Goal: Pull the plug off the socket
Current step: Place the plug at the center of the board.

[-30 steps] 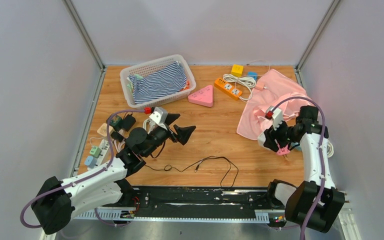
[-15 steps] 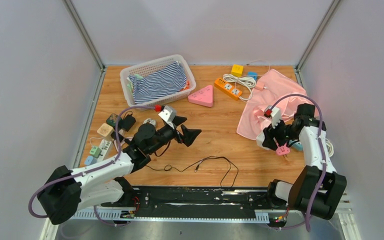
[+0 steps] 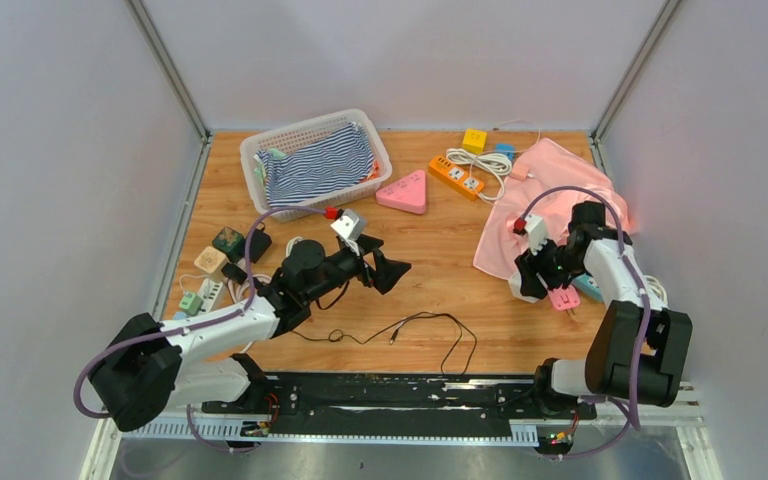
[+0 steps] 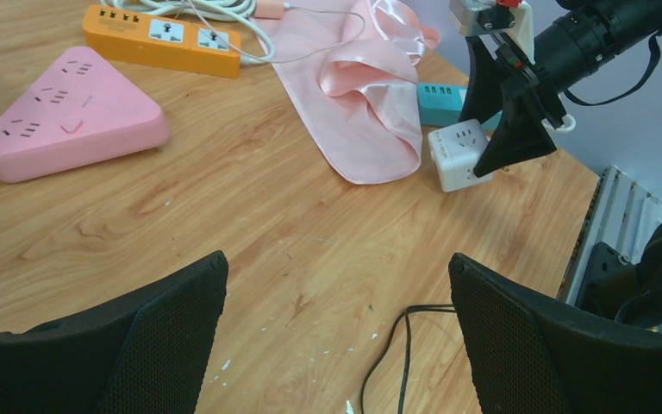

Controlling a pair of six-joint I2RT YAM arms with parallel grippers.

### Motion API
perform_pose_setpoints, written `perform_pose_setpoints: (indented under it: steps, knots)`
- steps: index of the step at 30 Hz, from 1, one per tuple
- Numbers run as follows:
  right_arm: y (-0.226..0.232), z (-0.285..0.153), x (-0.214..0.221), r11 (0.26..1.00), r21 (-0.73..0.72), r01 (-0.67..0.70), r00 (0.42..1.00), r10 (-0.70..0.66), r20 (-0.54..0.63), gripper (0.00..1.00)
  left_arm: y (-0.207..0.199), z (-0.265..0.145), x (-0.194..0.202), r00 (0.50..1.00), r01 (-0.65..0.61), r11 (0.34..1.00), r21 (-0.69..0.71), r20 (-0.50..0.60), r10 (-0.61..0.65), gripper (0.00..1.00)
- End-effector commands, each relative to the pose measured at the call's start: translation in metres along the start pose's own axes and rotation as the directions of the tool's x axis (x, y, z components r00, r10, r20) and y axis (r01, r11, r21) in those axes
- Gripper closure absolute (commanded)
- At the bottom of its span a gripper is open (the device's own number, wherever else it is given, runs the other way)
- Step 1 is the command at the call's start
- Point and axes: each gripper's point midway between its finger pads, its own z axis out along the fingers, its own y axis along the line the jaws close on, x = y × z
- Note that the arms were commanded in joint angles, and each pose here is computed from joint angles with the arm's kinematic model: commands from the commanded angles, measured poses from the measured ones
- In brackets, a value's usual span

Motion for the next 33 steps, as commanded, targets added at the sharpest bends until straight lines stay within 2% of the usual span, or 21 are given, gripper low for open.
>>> perform_pose_setpoints:
  steps: [1,5,10,18,27,33]
  knots:
    - [-0.004,0.003,0.006,0.999,0.033,-0.010,0.999,0.011,-0.049,0.48,0.002,0.005,-0.009,1.000,-0.015,1.000,-0.005,0.013,0.015,0.00]
    - [-0.009,0.003,0.009,0.998,0.065,-0.008,0.996,0.014,-0.085,0.39,-0.004,0.004,-0.006,1.000,-0.010,1.000,0.025,0.003,0.010,0.00]
    - [-0.010,-0.004,0.002,0.995,0.102,0.006,0.999,0.000,-0.054,0.29,-0.012,0.003,-0.003,0.999,0.030,0.998,0.062,-0.014,-0.030,0.00]
    - [-0.007,-0.018,-0.011,0.990,0.136,0.028,1.000,-0.028,-0.002,0.26,-0.037,-0.016,-0.019,0.998,0.067,0.985,0.159,-0.001,-0.068,0.00]
    - [0.021,-0.073,-0.061,0.980,0.175,0.094,0.973,-0.127,0.190,0.25,-0.043,-0.043,-0.028,1.000,-0.005,0.987,0.158,-0.029,0.010,0.00]
    - [0.060,-0.107,-0.104,0.989,0.100,0.112,0.909,-0.143,0.391,0.22,-0.032,-0.047,-0.026,0.999,-0.040,0.994,0.103,-0.031,0.043,0.00]
